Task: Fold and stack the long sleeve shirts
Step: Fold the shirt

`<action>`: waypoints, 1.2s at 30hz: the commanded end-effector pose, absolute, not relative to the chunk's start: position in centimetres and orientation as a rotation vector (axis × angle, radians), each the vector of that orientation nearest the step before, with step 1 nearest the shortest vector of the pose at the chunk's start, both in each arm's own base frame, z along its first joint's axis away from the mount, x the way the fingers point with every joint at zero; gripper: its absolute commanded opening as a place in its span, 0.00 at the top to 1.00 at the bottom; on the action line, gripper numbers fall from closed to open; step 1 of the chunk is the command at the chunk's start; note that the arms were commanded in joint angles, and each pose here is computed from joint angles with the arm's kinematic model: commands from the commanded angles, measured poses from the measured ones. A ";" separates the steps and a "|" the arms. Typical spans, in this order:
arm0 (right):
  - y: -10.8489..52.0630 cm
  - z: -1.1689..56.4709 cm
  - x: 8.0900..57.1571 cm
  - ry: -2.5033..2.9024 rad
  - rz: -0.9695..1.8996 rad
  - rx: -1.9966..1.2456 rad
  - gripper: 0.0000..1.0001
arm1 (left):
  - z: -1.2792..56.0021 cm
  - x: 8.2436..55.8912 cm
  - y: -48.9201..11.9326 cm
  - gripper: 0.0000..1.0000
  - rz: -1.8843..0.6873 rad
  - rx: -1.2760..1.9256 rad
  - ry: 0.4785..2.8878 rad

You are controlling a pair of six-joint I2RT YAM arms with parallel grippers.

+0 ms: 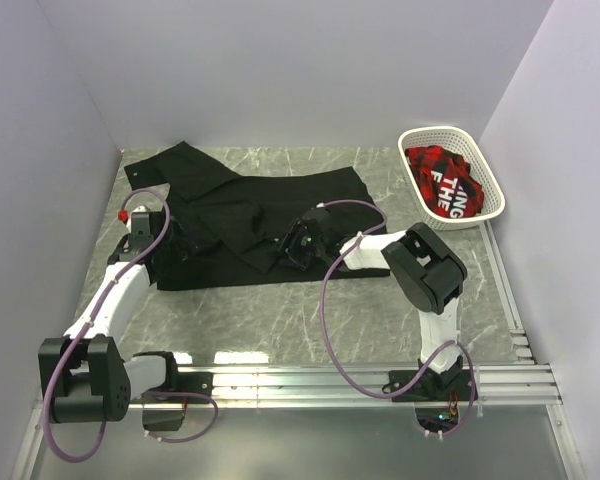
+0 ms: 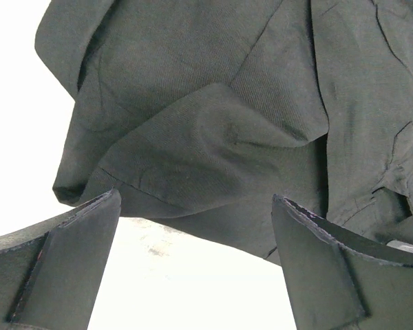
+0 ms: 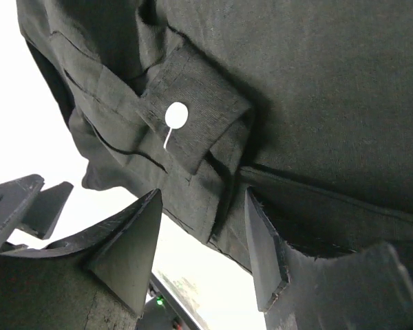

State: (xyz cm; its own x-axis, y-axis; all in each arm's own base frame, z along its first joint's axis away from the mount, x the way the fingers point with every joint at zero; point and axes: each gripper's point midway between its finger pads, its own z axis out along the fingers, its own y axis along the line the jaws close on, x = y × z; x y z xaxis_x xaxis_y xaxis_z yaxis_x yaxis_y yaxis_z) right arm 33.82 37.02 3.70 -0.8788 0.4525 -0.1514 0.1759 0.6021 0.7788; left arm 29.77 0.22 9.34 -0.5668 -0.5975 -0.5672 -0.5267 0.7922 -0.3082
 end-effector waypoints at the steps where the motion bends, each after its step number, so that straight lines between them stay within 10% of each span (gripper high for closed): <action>1: 36.2 4.3 34.8 2.447 1.144 0.551 0.41 | 10.2 30.7 0.5 0.02 -0.133 -0.834 2.259; 26: 38.3 4.4 37.2 2.401 1.186 0.517 0.49 | 10.1 30.7 0.3 0.03 -0.148 -0.832 2.265; 36: 38.4 5.6 37.8 2.373 1.181 0.476 0.99 | 10.1 30.8 0.2 0.03 -0.151 -0.829 2.266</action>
